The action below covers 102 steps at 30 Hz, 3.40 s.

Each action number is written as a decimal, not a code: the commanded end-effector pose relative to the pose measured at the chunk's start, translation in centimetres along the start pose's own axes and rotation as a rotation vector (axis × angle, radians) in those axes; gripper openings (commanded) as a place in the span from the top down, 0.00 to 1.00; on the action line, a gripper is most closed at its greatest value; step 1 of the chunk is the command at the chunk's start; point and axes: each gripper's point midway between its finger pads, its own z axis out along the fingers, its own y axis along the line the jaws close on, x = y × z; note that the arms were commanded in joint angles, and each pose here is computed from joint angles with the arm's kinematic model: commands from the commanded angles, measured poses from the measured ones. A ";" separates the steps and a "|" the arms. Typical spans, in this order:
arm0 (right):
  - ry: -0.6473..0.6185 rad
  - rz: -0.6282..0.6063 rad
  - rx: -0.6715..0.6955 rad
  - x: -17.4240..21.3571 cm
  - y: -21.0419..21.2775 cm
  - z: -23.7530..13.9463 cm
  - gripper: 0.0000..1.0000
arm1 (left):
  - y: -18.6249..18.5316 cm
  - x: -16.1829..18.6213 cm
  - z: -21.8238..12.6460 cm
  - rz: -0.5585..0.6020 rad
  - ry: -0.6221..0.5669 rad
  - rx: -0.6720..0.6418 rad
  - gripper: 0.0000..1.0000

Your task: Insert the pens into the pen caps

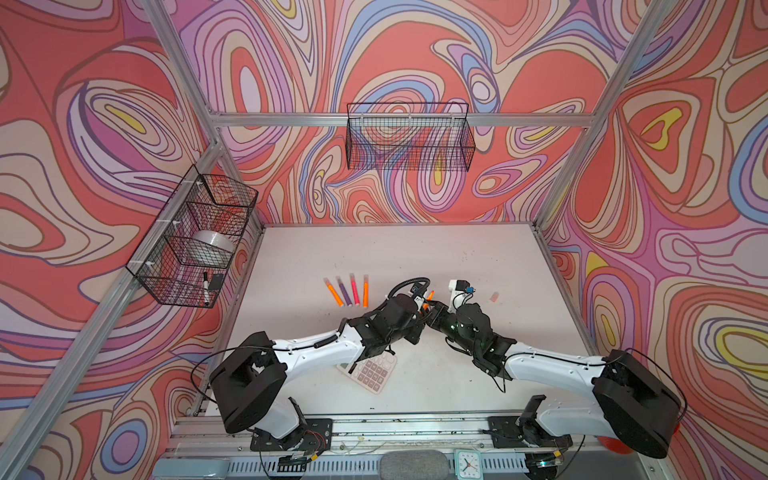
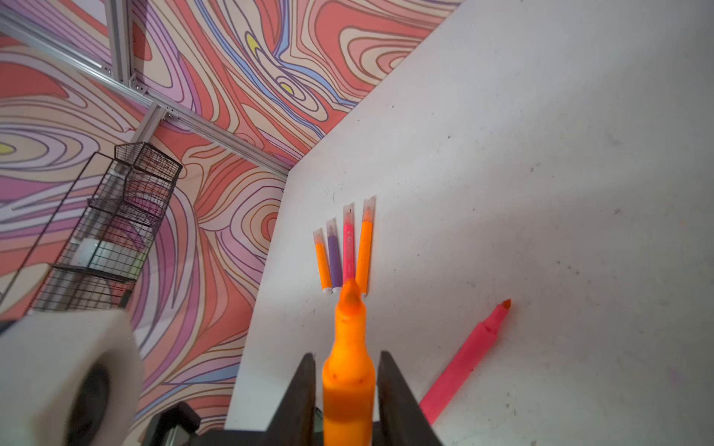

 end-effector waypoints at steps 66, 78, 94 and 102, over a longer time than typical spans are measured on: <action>0.218 -0.272 0.933 -0.3 -19.9 -0.6 0.91 | 6.7 7.8 -10.0 0.053 -0.162 -0.050 1.00; 0.016 -0.185 0.710 -3.7 -14.7 -3.5 0.96 | 3.5 7.0 -10.0 0.055 -0.156 0.123 1.00; -0.126 -0.027 0.192 -4.7 -6.7 -6.2 1.00 | -1.9 6.2 -8.6 -0.008 -0.137 0.352 1.00; -0.159 0.039 0.139 -4.7 -6.5 -6.4 1.00 | -3.8 6.0 -6.4 -0.022 -0.125 0.390 1.00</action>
